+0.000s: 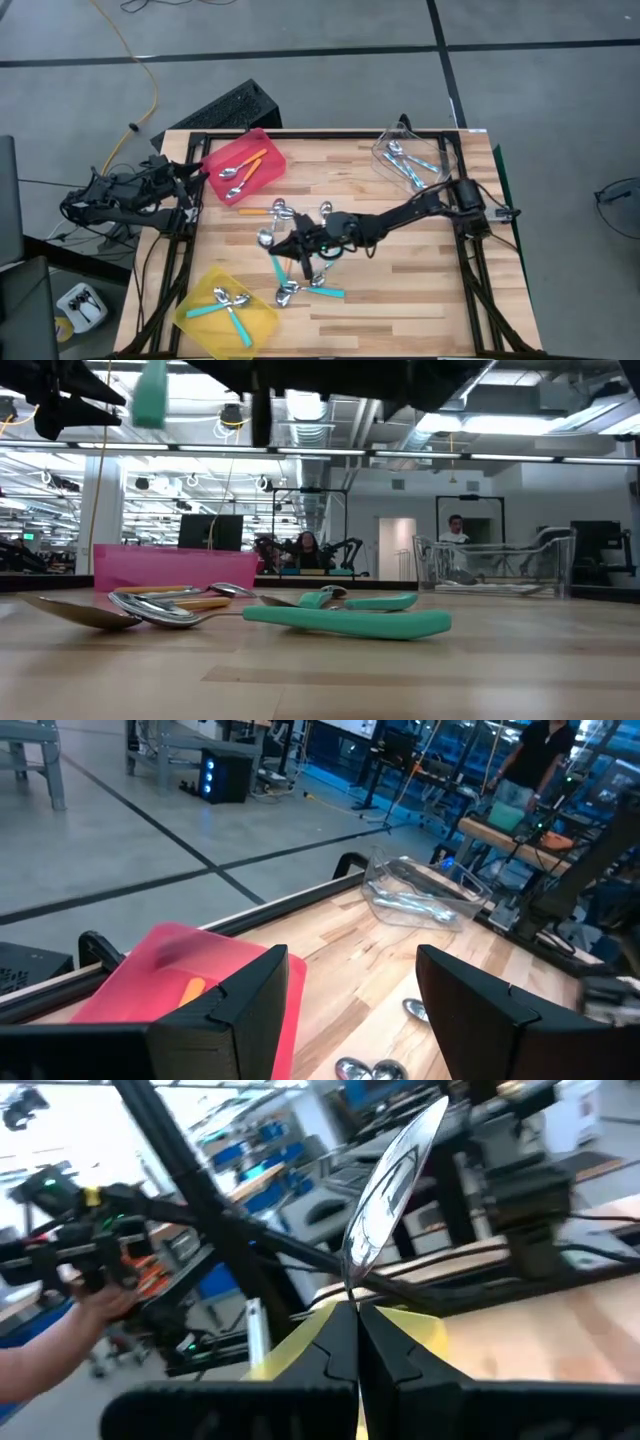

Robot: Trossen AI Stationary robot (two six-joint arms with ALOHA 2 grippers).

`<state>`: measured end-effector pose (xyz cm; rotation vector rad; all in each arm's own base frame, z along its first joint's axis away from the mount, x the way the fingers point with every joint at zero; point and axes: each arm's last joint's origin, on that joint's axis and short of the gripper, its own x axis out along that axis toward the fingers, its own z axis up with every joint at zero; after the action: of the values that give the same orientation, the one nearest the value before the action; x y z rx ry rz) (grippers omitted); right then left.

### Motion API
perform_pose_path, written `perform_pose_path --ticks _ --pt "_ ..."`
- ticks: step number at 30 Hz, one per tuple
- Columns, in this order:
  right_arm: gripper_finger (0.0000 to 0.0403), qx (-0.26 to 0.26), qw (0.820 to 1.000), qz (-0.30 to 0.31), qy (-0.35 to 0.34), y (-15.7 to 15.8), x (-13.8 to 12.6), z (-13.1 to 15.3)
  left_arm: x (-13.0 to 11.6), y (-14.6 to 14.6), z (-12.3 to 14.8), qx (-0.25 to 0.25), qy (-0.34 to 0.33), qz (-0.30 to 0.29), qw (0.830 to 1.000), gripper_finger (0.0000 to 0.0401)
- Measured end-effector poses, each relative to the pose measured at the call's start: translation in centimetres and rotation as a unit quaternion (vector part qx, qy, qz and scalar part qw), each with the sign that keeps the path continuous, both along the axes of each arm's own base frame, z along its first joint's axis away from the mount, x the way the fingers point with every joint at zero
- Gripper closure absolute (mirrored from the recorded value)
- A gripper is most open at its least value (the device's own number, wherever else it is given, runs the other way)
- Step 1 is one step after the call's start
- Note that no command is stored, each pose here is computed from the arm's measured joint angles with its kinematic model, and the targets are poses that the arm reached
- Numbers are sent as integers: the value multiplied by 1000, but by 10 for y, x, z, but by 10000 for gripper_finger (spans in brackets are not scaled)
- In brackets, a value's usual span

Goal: Sort silverware by color (type)
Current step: Put the light blue spoon into the yellow bin

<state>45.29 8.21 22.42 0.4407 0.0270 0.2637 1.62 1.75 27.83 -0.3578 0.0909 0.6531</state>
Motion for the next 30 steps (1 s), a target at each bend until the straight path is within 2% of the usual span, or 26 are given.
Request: perform_pose_path --ticks 6,19,30 --pt "385 -10 1000 13 10 4 11 6 0 0 0 0 1 4 1000 196" --pt "384 -17 1000 25 -3 15 9 9 0 0 0 -2 0 7 1000 196" --pt "384 -13 998 25 -53 18 7 19 0 0 0 -1 0 9 1000 196"
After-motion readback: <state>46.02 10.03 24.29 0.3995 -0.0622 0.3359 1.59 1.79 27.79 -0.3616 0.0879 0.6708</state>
